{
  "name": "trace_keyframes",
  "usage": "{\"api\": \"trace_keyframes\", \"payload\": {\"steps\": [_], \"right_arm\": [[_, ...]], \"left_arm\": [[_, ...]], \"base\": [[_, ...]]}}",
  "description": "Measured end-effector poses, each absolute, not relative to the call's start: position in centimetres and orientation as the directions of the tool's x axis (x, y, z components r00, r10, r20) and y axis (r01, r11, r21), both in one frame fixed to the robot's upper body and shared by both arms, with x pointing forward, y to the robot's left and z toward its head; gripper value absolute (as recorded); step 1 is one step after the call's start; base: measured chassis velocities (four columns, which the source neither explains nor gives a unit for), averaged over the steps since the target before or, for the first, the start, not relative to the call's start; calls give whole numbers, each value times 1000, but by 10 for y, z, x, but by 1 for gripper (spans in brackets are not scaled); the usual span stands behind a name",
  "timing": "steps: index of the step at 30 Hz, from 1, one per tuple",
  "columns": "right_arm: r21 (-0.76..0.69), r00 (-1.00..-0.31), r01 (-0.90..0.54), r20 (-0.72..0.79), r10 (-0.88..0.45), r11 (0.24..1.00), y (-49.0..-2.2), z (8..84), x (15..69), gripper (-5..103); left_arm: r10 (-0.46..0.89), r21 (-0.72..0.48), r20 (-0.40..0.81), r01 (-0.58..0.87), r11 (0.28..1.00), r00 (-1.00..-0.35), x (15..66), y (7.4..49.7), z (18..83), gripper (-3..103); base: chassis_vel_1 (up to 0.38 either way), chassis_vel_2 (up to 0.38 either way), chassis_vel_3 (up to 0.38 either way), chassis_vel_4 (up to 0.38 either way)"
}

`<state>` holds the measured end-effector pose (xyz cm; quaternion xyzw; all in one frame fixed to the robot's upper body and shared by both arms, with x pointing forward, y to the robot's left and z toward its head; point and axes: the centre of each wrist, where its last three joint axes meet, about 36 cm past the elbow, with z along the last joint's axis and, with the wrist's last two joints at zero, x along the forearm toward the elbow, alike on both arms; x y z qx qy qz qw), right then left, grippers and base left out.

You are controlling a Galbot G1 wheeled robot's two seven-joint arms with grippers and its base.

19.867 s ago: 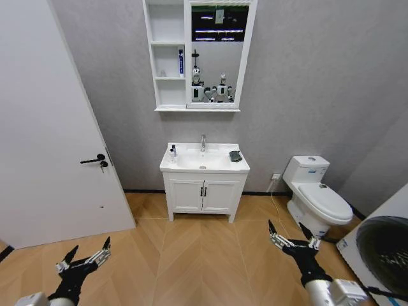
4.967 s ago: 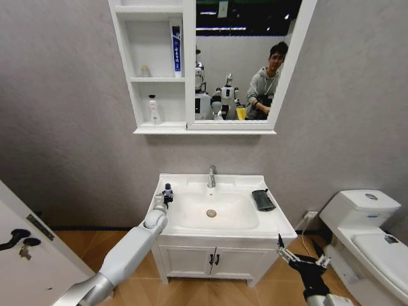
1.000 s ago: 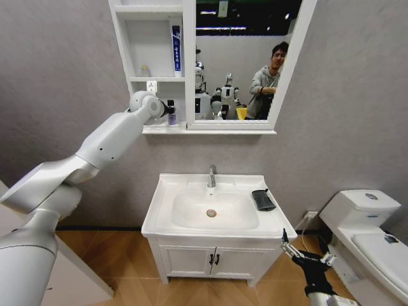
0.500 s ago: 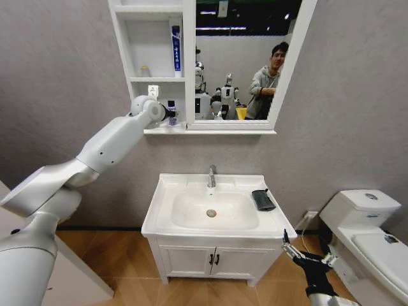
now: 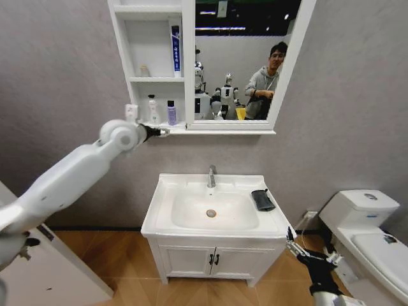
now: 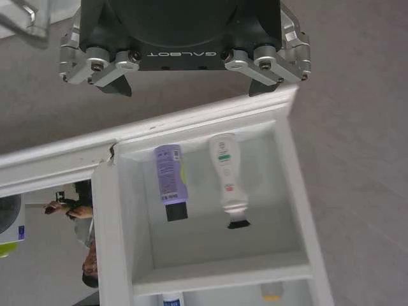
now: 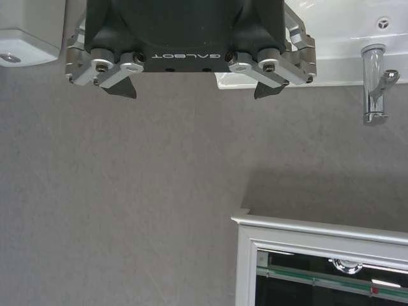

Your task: Move facial cleanser and shampoo from washbasin to cabinet, then wipe washbasin with towel.

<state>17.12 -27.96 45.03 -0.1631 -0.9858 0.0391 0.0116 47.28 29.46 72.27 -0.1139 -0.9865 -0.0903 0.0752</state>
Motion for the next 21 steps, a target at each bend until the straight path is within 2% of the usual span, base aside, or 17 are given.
{"api": "trace_keyframes", "payload": {"steps": [5, 6, 8, 15, 21], "right_arm": [[-130, -949, 310, 16, 314, 942, -280, 447, 168, 100], [-158, -944, 324, 11, 329, 933, -281, 445, 162, 100], [-174, -941, 333, 2, 338, 927, -283, 444, 161, 100], [-188, -942, 331, -7, 336, 925, -286, 446, 163, 100], [-164, -949, 298, 52, 310, 940, -281, 445, 153, 100]], "left_arm": [[193, 264, 134, 223, 938, -972, 424, 320, 684, 100], [208, 248, 178, 248, 936, -962, 415, 323, 655, 100], [212, 224, 196, 255, 941, -957, 410, 324, 641, 100], [145, 171, 162, 172, 970, -976, 372, 339, 617, 100], [47, 136, 196, 75, 988, -979, 282, 366, 558, 100]], "base": [[0, 0, 0, 0], [0, 0, 0, 0], [0, 0, 0, 0], [0, 0, 0, 0], [0, 0, 0, 0]]}}
